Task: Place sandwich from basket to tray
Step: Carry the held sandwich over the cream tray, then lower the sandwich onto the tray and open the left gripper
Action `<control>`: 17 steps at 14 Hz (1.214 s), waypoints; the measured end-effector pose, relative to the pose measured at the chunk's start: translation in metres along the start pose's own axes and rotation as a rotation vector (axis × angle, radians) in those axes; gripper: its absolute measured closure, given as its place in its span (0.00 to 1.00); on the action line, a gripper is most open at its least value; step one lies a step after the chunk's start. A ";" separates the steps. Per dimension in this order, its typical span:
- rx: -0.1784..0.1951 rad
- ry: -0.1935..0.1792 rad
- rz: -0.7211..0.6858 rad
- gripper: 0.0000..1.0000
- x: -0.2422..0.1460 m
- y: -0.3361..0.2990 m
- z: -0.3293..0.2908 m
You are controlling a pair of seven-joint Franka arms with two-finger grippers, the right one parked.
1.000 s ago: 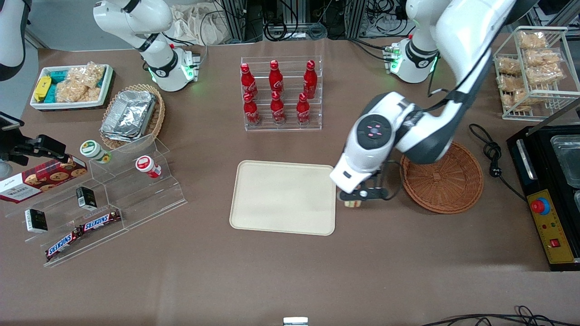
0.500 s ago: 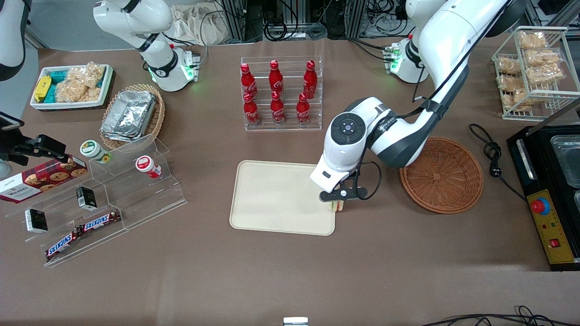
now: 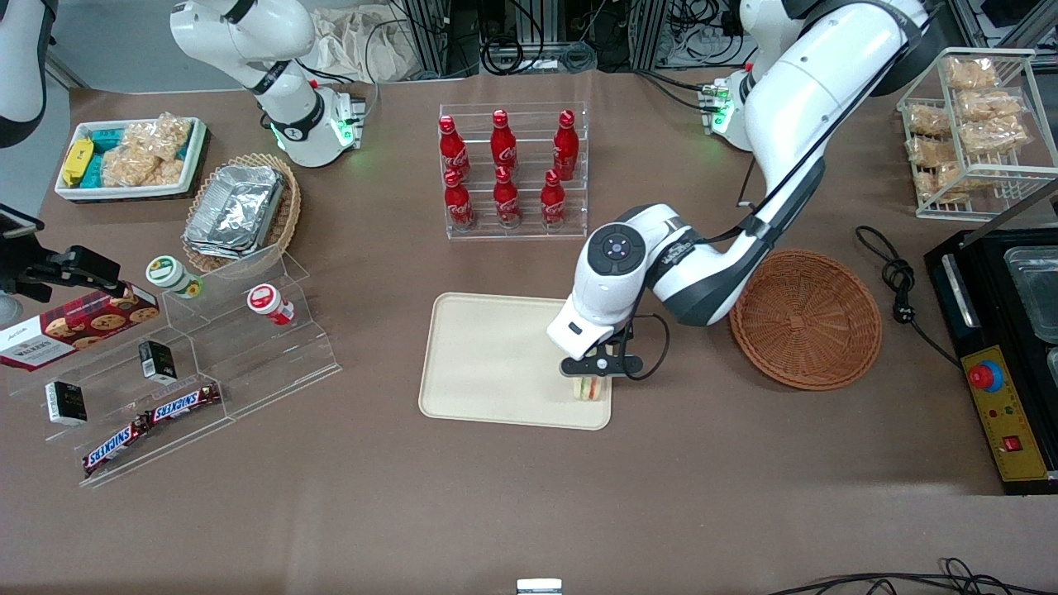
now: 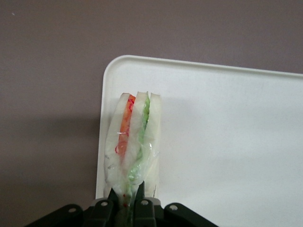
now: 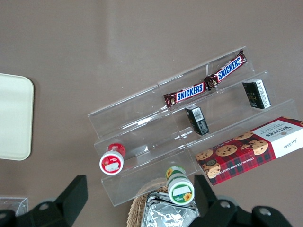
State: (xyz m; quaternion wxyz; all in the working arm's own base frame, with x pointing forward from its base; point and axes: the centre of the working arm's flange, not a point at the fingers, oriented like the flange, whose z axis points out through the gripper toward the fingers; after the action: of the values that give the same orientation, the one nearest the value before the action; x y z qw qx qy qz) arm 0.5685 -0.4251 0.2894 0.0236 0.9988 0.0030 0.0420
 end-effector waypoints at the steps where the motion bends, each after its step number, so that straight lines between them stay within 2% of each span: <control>1: 0.001 -0.002 0.002 0.85 -0.001 0.001 0.002; 5: -0.001 -0.001 0.012 0.85 -0.001 0.001 0.013; 6: -0.004 -0.002 0.015 0.81 -0.002 0.001 0.017; 13: -0.011 0.011 -0.009 0.11 0.004 -0.002 0.012; 14: 0.010 0.010 -0.017 0.02 0.008 -0.008 0.006; 17: 0.180 -0.041 -0.056 0.00 0.011 -0.040 -0.033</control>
State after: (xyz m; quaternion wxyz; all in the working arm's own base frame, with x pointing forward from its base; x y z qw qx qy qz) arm 0.5768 -0.3831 0.3214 -0.0652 0.9971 0.0343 0.0205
